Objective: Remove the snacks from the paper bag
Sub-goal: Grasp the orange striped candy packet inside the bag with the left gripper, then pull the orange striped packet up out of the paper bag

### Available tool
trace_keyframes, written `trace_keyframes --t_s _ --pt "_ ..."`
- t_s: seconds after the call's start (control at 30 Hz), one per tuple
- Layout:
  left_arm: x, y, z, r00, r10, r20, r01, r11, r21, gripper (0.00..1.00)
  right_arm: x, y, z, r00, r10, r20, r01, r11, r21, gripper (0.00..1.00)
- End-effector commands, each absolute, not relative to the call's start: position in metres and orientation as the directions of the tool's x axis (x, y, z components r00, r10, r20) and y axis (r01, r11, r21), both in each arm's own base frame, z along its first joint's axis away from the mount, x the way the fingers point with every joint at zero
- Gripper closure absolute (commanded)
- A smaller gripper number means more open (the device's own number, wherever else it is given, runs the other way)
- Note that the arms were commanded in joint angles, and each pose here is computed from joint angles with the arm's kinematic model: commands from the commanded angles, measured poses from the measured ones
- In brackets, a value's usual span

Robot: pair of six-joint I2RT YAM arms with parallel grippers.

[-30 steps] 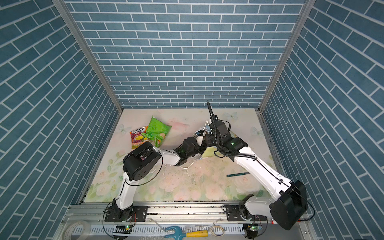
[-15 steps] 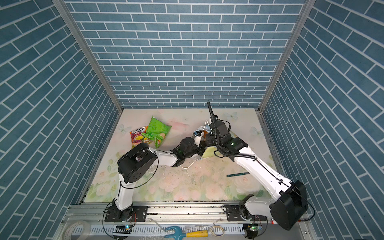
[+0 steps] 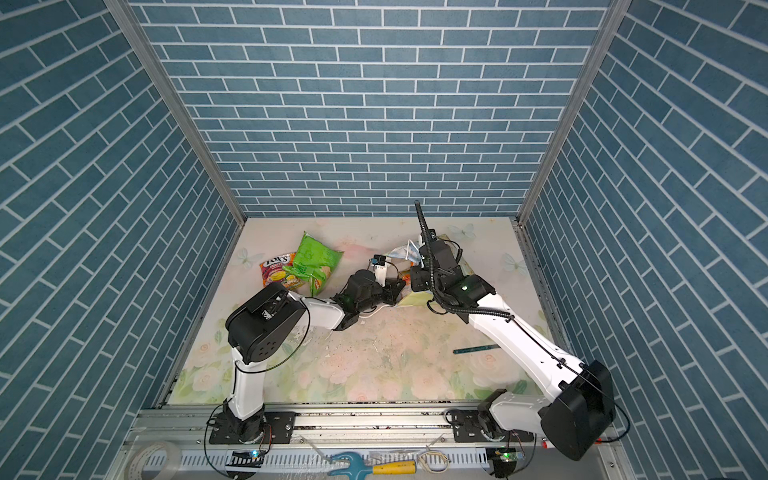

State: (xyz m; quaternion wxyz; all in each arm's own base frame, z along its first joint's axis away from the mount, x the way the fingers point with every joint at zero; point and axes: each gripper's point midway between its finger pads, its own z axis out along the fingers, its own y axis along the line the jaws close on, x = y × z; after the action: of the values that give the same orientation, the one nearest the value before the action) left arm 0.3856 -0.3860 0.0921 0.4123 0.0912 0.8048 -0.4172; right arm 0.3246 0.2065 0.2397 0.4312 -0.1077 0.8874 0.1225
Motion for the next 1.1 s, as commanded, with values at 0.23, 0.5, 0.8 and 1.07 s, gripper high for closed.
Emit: trace_keyframes --t_s 0.23,0.5,0.8,1.07 --pt "0.400 -0.353 0.130 -0.599 -0.318 -0.735 0.442 0.634 -0.634 1.00 0.326 0.200 0.234 -0.631 -0.071 -0.773 -0.254 0.960 0.119 1.00" --pt "0.398 -0.346 0.144 -0.584 -0.322 -0.745 0.462 0.624 -0.631 1.00 0.326 0.200 0.238 -0.629 -0.066 -0.774 -0.255 0.959 0.126 1.00" --pt "0.391 -0.344 0.161 -0.578 -0.327 -0.747 0.479 0.606 -0.635 1.00 0.329 0.200 0.239 -0.635 -0.054 -0.771 -0.235 0.964 0.126 1.00" --pt "0.390 -0.343 0.166 -0.585 -0.326 -0.743 0.473 0.607 -0.639 1.00 0.331 0.198 0.241 -0.634 -0.040 -0.772 -0.217 0.968 0.128 1.00"
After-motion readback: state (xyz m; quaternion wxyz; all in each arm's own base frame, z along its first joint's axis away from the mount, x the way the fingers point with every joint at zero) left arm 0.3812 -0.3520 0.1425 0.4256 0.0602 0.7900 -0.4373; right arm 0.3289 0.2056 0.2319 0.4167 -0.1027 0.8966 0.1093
